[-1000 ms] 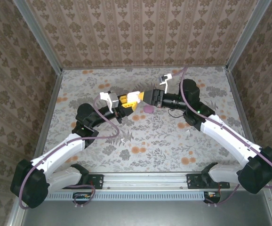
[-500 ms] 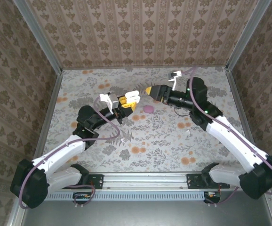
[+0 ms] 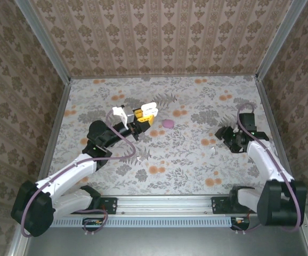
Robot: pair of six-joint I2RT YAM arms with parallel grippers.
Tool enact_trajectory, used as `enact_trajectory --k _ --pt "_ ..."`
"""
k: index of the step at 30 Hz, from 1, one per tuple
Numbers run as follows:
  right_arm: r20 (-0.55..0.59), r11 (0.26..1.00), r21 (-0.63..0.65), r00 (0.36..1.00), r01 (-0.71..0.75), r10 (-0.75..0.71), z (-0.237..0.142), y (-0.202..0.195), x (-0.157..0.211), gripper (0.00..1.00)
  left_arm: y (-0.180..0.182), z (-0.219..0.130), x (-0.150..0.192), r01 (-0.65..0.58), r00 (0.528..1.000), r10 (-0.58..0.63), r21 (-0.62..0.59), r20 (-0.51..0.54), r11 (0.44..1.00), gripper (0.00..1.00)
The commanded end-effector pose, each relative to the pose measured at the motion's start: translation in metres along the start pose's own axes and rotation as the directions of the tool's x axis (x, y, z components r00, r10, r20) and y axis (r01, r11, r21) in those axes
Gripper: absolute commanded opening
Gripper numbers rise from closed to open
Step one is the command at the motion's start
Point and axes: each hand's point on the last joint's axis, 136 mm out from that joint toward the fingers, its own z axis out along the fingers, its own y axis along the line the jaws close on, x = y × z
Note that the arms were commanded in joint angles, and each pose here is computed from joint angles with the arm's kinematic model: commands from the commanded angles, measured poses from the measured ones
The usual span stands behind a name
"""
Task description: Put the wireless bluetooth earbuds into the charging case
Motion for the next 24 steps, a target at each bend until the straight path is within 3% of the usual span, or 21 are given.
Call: enact_trajectory --k 1,5,14,24 --pt "-0.058 0.995 -0.013 0.993 0.098 -0.099 0.007 0.007 0.001 0.61 -0.009 0.0 -0.011 -0.013 0.999 0.012 0.034 0.034 0.999 0.01" --pt "-0.128 0.985 0.073 0.981 0.154 -0.143 0.023 -0.003 -0.002 0.63 -0.008 0.0 -0.012 -0.012 0.999 0.011 0.031 0.034 0.999 0.01" --pt "-0.236 0.983 0.071 0.96 0.169 -0.148 0.056 0.0 0.012 0.65 -0.006 0.002 -0.007 -0.007 1.0 0.006 0.019 0.01 1.0 0.01" --pt "-0.291 0.974 0.114 0.944 0.197 -0.157 0.061 -0.004 0.032 0.64 -0.006 0.003 -0.003 -0.016 1.0 0.016 0.019 -0.009 1.0 0.01"
